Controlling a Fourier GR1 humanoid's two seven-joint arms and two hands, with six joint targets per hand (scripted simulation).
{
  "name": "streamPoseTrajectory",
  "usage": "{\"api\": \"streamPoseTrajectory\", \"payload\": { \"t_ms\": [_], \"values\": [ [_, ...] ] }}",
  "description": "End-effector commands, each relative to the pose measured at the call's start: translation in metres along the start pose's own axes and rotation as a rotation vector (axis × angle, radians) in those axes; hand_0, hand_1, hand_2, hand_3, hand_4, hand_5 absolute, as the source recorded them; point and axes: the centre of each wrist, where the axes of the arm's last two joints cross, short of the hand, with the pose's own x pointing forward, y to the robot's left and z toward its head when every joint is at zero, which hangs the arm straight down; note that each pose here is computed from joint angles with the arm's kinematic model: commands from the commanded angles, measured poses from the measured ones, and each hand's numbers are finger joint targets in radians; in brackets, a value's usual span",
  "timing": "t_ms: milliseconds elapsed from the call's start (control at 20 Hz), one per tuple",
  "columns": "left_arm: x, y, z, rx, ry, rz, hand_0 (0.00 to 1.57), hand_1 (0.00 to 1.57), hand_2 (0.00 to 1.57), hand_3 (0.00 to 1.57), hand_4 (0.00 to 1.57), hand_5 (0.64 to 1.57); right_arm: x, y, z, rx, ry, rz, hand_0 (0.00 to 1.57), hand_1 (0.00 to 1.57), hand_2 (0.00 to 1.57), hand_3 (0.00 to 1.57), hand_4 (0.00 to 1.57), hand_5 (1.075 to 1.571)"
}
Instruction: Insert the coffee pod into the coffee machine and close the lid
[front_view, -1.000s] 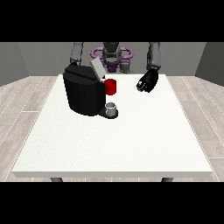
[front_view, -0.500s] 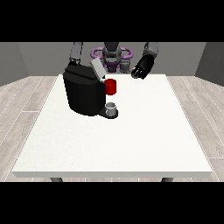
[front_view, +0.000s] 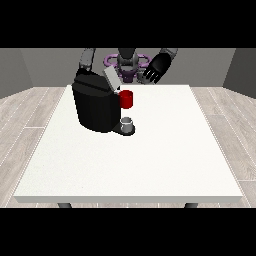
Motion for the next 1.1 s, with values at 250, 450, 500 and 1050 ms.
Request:
{"api": "streamPoseTrajectory", "payload": {
  "t_ms": [250,450,500,1050],
  "values": [
    [0.027,0.087,0.003,0.145,0.061,0.076,1.27,1.27,1.3,1.27,0.49,1.571,0.042,0.013,-0.009,0.033,-0.142,0.002,0.0,0.0,0.0,0.0,0.0,1.571],
    [0.038,0.097,0.004,0.165,0.027,-0.008,1.16,1.16,1.25,1.27,0.48,1.571,0.063,0.009,-0.021,0.001,-0.124,-0.001,0.0,0.0,0.0,0.0,0.0,1.571],
    [0.022,0.11,0.015,0.218,0.051,-0.008,1.2,1.2,1.27,1.26,0.49,1.571,0.08,-0.013,-0.028,0.024,-0.208,0.016,0.0,0.0,0.0,0.0,0.0,1.571],
    [0.024,0.133,0.02,0.195,0.03,-0.001,1.21,1.21,1.28,1.24,0.47,1.571,0.085,-0.017,-0.025,-0.014,-0.229,0.0,0.0,0.0,0.0,0.0,0.0,1.571]
  ]
}}
